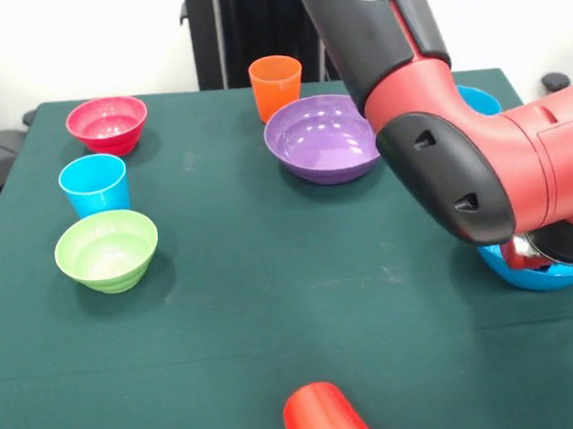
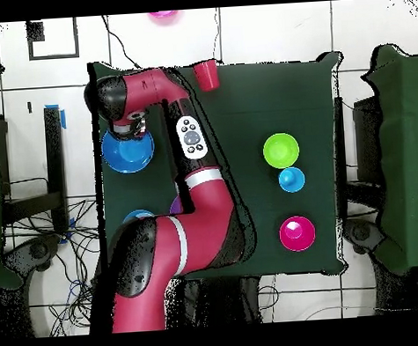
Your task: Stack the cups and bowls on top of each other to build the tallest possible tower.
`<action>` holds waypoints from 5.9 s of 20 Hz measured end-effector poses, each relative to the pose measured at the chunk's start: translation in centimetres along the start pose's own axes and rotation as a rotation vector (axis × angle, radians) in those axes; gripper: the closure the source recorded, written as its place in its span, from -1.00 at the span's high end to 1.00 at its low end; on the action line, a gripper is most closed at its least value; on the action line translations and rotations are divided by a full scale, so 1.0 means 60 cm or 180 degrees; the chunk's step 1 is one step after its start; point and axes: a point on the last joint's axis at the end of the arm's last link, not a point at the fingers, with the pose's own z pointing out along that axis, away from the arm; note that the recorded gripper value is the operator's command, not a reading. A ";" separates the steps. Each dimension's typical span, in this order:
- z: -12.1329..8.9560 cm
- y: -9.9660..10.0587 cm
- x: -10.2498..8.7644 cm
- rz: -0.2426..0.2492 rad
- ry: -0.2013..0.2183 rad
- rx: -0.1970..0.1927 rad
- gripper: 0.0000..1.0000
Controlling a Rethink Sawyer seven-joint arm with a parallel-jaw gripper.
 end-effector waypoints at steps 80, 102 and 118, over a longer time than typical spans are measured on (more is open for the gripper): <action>-0.101 -0.301 0.013 0.0028 0.1194 -0.0610 -1.00; -0.243 -0.317 -0.068 0.0205 0.0334 -0.0195 -1.00; -0.338 -0.339 -0.118 0.0313 -0.0178 0.0338 -1.00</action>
